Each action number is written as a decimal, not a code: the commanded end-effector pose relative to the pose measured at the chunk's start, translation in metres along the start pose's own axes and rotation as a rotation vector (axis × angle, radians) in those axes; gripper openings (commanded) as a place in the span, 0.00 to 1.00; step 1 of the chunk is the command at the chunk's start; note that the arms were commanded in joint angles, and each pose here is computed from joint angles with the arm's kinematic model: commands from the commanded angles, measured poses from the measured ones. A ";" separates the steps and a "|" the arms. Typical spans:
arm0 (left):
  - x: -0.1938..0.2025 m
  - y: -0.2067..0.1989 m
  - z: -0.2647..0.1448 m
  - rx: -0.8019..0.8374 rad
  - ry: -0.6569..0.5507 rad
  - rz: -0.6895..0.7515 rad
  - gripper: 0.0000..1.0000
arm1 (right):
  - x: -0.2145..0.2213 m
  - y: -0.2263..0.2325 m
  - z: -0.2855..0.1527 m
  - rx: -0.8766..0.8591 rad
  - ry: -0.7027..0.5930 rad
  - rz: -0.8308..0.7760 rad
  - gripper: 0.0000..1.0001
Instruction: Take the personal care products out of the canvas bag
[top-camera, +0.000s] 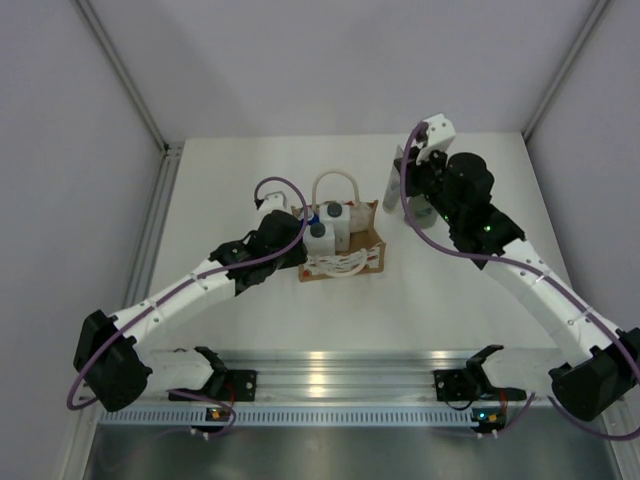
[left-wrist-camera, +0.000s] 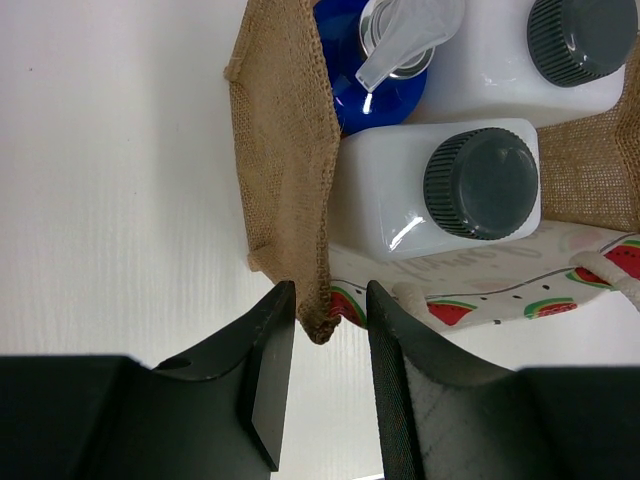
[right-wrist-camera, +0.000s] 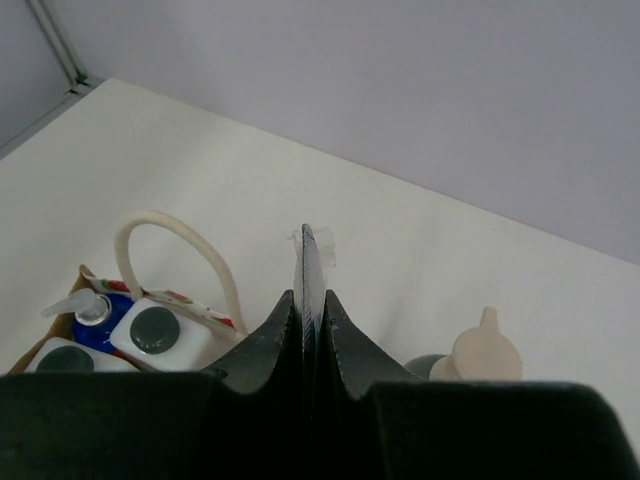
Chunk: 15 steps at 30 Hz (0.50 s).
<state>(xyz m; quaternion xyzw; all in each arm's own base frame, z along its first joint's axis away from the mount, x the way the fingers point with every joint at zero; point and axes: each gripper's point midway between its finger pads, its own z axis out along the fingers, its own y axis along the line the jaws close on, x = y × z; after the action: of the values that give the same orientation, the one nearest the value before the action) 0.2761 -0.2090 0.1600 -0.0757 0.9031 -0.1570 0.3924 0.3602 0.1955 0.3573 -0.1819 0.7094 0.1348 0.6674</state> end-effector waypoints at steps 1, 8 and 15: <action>-0.008 -0.003 -0.006 0.022 -0.035 -0.020 0.40 | -0.042 -0.030 -0.019 0.130 -0.086 -0.011 0.00; -0.009 -0.003 -0.007 0.024 -0.035 -0.014 0.40 | -0.006 -0.049 -0.023 0.211 -0.028 -0.002 0.00; -0.008 -0.003 -0.007 0.024 -0.037 -0.018 0.39 | 0.051 -0.070 -0.018 0.228 -0.015 0.051 0.00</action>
<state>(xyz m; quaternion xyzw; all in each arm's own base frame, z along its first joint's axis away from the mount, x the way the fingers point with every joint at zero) 0.2751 -0.2081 0.1617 -0.0765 0.9018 -0.1593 0.3943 0.3667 0.1276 0.2796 -0.1171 0.7714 0.0448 0.6239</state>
